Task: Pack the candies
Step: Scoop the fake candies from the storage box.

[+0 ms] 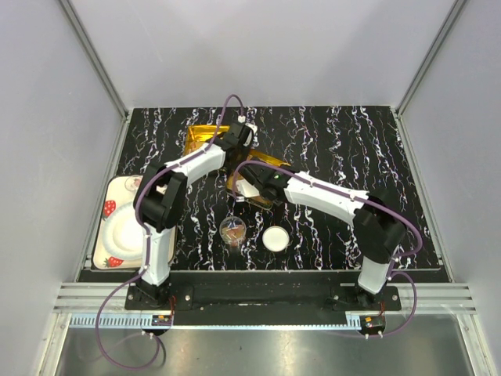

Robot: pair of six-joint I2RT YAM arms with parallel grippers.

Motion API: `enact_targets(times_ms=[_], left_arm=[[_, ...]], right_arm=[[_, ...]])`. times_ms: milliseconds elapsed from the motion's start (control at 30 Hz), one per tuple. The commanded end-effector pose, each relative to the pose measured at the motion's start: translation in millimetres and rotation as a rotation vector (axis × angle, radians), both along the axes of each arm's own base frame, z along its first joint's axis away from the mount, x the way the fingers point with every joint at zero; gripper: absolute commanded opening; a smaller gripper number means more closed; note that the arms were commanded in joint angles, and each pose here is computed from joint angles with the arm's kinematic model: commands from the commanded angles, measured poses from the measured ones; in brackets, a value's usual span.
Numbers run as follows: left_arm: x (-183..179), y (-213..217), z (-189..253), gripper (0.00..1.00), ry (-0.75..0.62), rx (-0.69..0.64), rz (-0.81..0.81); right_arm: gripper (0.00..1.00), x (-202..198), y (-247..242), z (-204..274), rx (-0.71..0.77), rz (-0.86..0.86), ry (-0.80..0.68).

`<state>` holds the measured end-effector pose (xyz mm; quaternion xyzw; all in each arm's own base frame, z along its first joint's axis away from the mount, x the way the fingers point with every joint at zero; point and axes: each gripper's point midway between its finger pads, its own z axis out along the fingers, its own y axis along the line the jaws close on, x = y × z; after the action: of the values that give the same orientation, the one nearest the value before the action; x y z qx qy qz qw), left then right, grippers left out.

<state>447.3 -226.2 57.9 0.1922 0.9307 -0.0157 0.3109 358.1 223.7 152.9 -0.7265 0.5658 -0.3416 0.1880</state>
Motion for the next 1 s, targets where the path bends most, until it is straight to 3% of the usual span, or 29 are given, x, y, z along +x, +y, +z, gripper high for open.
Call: enact_targets(times_ms=[0, 333, 667, 967], left_arm=[[23, -14, 32, 0.0, -0.096, -0.069, -0.001], [22, -14, 31, 0.0, -0.095, -0.071, -0.001], [21, -13, 29, 0.0, -0.092, -0.074, 0.002], [21, -13, 26, 0.0, -0.088, -0.072, 0.002]], right_arm=[[0.0, 3, -3, -2, -0.179, 0.048, 0.016], [0.0, 10, 18, -19, -0.231, 0.082, 0.036], [0.0, -15, 49, -17, -0.017, 0.128, 0.12], [0.0, -17, 51, 1, 0.042, 0.133, 0.101]])
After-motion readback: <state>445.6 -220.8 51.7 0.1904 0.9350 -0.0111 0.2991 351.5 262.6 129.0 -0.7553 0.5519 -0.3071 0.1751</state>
